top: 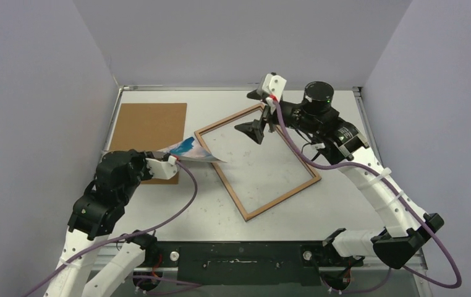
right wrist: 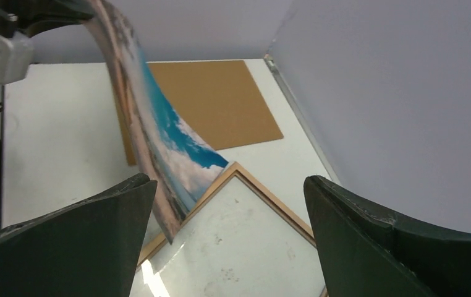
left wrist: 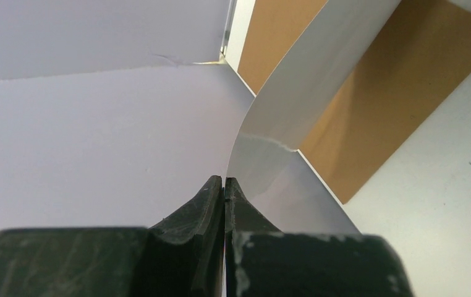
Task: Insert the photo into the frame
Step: Turn over the photo from the photo frame.
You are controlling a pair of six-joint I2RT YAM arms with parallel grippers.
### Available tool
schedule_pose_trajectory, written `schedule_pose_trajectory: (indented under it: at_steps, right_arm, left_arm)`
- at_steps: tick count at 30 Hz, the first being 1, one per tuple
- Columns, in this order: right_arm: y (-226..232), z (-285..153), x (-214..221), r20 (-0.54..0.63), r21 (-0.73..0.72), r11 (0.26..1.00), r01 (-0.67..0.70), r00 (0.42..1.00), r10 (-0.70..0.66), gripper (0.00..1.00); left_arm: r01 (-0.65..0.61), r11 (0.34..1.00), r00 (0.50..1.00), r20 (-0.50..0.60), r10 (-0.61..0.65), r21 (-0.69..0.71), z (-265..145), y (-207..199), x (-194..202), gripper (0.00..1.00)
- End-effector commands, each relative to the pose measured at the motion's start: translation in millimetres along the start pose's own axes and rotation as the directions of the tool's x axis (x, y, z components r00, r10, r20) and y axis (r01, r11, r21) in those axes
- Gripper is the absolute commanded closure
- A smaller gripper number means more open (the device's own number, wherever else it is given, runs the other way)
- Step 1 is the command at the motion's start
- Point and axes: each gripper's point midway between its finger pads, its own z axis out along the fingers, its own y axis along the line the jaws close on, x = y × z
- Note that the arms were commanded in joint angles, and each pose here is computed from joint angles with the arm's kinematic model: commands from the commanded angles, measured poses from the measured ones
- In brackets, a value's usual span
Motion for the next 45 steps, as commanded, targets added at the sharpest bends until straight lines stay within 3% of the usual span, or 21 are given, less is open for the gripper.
schedule_pose_trajectory:
  at_steps: [1, 9, 16, 31, 33, 38, 42, 45]
  right_arm:
    - [50, 11, 15, -0.091, -0.187, 0.981, 0.046, 0.994, -0.064, 0.06]
    - [115, 52, 53, -0.128, -0.331, 0.943, 0.047, 0.987, -0.094, 0.07]
    - [115, 85, 59, -0.027, -0.333, 0.928, 0.163, 0.983, -0.183, 0.07]
    - [146, 135, 60, 0.019, -0.478, 0.878, 0.007, 1.0, 0.003, 0.23]
    - [147, 138, 60, 0.014, -0.464, 0.886, -0.01, 1.0, 0.019, 0.31]
    - [144, 147, 69, -0.032, -0.394, 0.917, -0.062, 0.998, 0.054, 0.66]
    - [130, 150, 69, -0.05, -0.284, 0.956, -0.078, 0.997, 0.067, 0.87]
    - [109, 145, 55, -0.042, -0.163, 0.98, -0.118, 0.993, 0.112, 0.95]
  left_arm:
    - [-0.022, 0.997, 0.994, 0.1, 0.031, -0.08, -4, 21, -19, 1.0]
    - [0.023, 0.988, 0.986, 0.165, 0.002, -0.152, -18, 44, -30, 1.0]
    - [-0.017, 0.985, 0.984, 0.174, 0.047, -0.173, -24, 44, -29, 1.0]
    - [-0.023, 0.98, 0.985, 0.163, 0.056, -0.197, -24, 47, -27, 1.0]
    - [-0.019, 0.98, 0.985, 0.163, 0.053, -0.2, -25, 48, -27, 1.0]
    - [-0.002, 0.976, 0.986, 0.164, 0.039, -0.22, -26, 52, -27, 1.0]
    - [0.025, 0.966, 0.985, 0.172, 0.02, -0.258, -28, 60, -28, 1.0]
    - [0.077, 0.942, 0.982, 0.186, -0.016, -0.326, -31, 76, -30, 0.98]
